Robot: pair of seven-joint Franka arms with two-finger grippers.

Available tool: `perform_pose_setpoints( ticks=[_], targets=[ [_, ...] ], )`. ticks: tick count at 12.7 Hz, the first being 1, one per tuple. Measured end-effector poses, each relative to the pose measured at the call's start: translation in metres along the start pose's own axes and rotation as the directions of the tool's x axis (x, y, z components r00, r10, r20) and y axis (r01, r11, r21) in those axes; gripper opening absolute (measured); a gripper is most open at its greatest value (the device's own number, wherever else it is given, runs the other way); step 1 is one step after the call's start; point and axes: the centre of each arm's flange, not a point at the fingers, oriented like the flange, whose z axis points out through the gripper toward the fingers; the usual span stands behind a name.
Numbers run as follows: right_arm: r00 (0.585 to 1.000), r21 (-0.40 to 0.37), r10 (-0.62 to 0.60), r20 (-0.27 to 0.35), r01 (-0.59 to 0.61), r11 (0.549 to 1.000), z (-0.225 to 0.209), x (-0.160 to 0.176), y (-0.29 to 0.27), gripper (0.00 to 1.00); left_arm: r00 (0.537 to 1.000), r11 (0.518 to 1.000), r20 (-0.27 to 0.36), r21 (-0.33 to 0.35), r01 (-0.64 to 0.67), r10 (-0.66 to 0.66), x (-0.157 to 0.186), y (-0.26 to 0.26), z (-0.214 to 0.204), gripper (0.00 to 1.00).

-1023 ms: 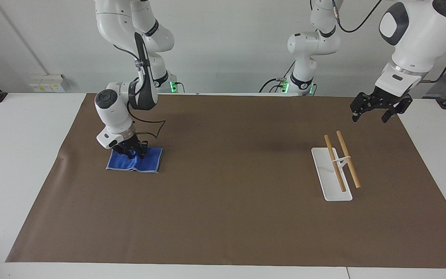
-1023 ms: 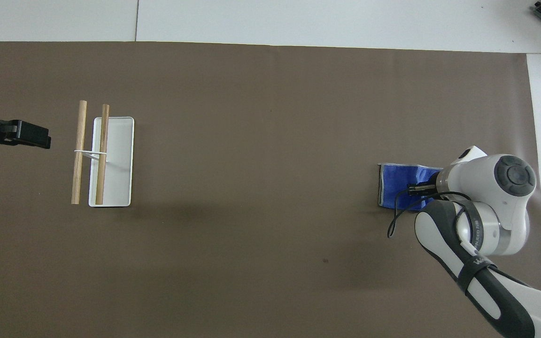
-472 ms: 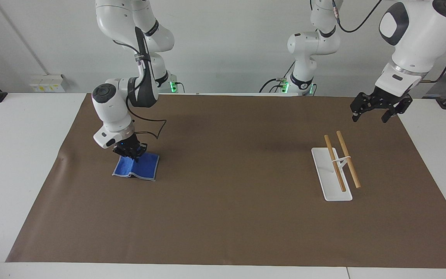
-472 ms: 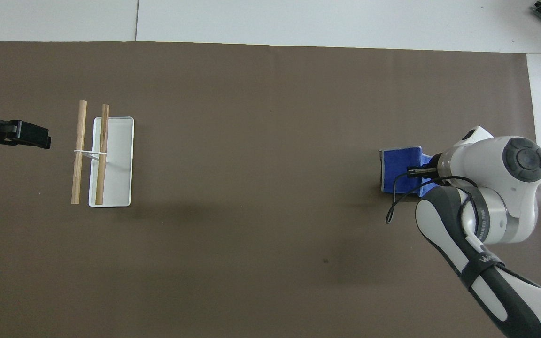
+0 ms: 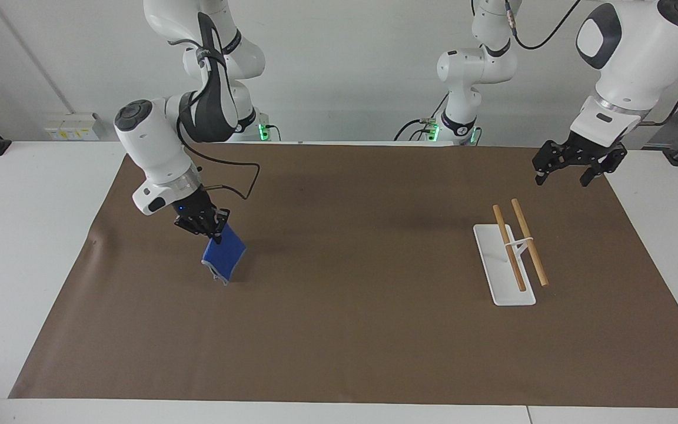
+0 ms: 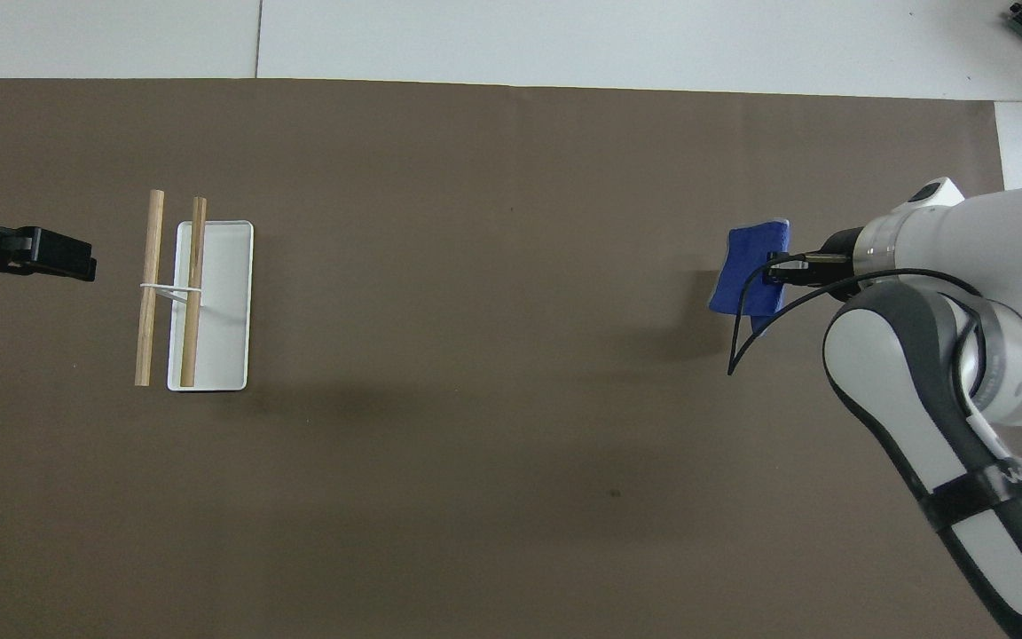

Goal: Right arm passes towel to left arm to hang
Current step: 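Carry the towel with the right gripper while the left gripper approaches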

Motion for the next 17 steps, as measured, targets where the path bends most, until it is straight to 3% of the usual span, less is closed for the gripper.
perform_pose_setpoints(
  ticks=[4,9,13,17],
  targets=[
    [0.987,0.243,0.159,-0.03,-0.147,0.959,-0.024,0.015,-0.018,0.04,1.0,1.0,0.0,0.0,0.0,0.0,0.0,0.0,0.0,1.0],
    [0.935,0.488,0.353,0.031,-0.322,0.812,-0.025,0.018,-0.053,0.04,1.0,1.0,0.0,0.0,0.0,0.0,0.0,0.0,0.0,1.0],
    [0.872,0.607,0.478,0.101,-0.435,0.665,-0.011,0.01,-0.108,0.04,1.0,1.0,0.0,0.0,0.0,0.0,0.0,0.0,0.0,1.0],
    [0.823,0.649,0.554,0.125,-0.49,0.582,0.014,-0.005,-0.156,0.04,1.0,1.0,0.001,0.0,0.0,0.0,0.0,0.001,0.0,1.0]
  ],
)
